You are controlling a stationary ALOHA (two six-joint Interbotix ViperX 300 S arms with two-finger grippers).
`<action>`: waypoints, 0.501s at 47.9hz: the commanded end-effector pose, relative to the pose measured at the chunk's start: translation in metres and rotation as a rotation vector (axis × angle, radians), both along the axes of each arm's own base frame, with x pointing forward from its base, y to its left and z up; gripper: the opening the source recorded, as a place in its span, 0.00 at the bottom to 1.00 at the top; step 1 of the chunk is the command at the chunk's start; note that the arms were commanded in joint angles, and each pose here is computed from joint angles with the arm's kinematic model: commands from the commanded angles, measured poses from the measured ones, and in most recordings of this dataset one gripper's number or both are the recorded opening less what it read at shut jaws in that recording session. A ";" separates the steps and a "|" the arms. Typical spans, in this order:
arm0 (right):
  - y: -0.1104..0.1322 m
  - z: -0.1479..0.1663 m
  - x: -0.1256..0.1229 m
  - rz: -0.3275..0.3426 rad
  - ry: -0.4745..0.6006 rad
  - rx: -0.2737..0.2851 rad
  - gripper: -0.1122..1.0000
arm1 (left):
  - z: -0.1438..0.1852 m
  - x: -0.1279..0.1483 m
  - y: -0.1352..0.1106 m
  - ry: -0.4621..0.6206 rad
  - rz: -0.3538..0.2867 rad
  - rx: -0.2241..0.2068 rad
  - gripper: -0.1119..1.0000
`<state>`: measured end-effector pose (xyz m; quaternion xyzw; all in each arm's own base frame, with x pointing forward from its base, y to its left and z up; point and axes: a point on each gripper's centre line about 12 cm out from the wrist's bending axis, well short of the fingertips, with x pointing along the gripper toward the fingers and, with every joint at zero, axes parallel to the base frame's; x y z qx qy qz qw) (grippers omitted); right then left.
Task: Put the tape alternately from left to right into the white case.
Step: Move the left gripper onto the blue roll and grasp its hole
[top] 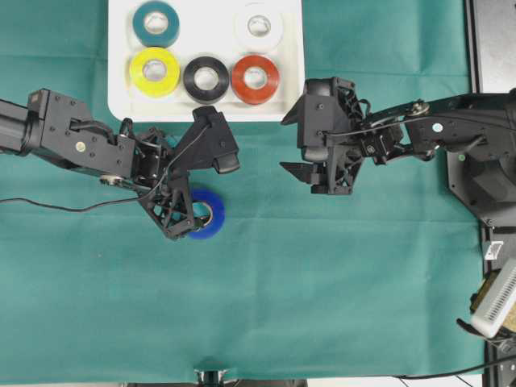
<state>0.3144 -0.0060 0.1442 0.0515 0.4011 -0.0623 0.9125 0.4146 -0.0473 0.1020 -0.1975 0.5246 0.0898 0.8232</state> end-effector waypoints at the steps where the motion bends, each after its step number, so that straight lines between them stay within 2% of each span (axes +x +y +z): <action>1: 0.001 0.010 0.003 0.008 -0.037 0.000 0.88 | 0.008 0.005 -0.002 -0.029 -0.004 -0.002 0.98; 5: 0.001 0.010 0.003 0.008 -0.035 0.000 0.88 | 0.009 0.006 -0.002 -0.032 -0.008 0.000 0.97; 8: 0.001 0.010 0.003 0.008 -0.035 0.000 0.88 | 0.009 0.006 -0.002 -0.034 -0.012 0.002 0.91; 12: 0.001 0.010 0.003 0.008 -0.035 0.000 0.88 | 0.010 0.006 -0.002 -0.036 -0.020 0.007 0.74; 19: 0.001 0.011 0.003 0.008 -0.038 0.000 0.88 | 0.009 0.005 -0.002 -0.033 -0.020 0.006 0.36; 24: 0.001 0.011 0.004 0.006 -0.039 0.000 0.88 | 0.009 0.005 -0.002 -0.033 -0.020 0.006 0.34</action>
